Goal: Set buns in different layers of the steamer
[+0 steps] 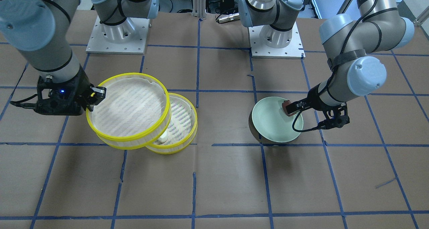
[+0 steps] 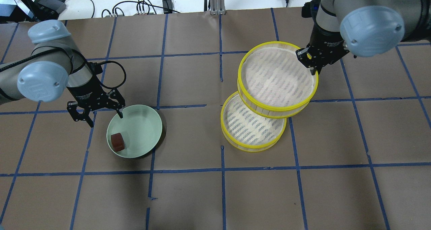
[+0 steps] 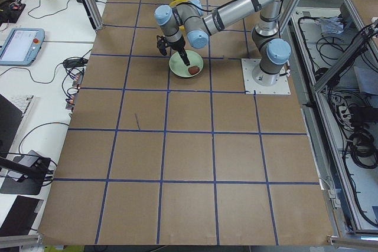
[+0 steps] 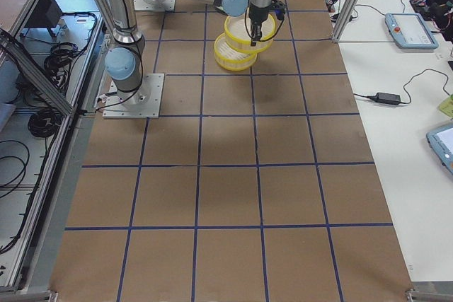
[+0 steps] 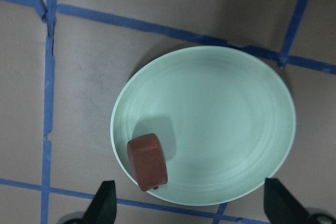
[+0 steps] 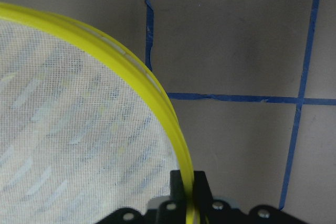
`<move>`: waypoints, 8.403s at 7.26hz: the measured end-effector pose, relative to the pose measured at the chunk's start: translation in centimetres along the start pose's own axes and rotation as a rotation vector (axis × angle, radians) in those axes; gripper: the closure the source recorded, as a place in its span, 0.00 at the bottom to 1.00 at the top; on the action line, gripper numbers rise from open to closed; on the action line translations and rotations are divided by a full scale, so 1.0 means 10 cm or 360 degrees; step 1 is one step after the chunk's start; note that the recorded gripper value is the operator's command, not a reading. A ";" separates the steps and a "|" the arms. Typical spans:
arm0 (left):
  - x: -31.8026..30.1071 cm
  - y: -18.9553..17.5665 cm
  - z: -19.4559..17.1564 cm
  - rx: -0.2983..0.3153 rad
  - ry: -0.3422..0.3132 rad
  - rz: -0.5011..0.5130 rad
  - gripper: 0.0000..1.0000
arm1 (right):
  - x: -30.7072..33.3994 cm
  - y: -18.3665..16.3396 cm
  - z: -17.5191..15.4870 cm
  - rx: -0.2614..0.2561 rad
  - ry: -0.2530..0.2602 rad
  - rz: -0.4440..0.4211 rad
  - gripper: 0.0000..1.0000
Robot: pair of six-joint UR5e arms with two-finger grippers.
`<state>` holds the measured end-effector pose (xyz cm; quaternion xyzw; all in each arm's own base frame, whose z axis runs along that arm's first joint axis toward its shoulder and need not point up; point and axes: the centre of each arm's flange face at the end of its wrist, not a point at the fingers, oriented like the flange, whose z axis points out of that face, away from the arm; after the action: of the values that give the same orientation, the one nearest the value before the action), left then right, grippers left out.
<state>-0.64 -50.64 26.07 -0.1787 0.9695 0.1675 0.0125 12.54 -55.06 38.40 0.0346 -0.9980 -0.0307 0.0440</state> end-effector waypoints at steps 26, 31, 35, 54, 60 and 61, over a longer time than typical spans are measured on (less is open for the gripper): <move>1.78 1.06 -0.98 0.0390 0.0236 0.0050 0.95 | -0.69 0.34 1.03 -0.0050 0.0075 -0.0017 0.93; 1.85 1.16 -1.01 0.0372 0.0249 0.0081 0.95 | -0.71 0.34 1.02 -0.0049 0.0083 -0.0048 0.00; 2.12 1.17 -1.06 0.0397 0.0516 0.0123 0.95 | -0.18 0.23 -0.13 0.0071 -0.0140 0.0123 0.00; 1.12 1.19 -1.83 0.0700 0.0221 0.0781 0.00 | -0.12 0.60 -1.36 0.0085 -0.0193 0.0152 0.00; 0.61 1.41 -2.08 0.0465 0.0005 0.0661 0.00 | -0.32 0.60 -1.26 0.0069 -0.0084 0.0091 0.00; 0.58 1.43 -2.07 0.0450 -0.0011 0.0656 0.00 | -0.29 0.59 -1.26 0.0069 -0.0089 0.0086 0.00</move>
<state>-10.39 -46.85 49.70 0.0270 0.9992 0.0298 0.0063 16.13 -49.75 51.03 0.0076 -0.9998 -0.0088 0.0162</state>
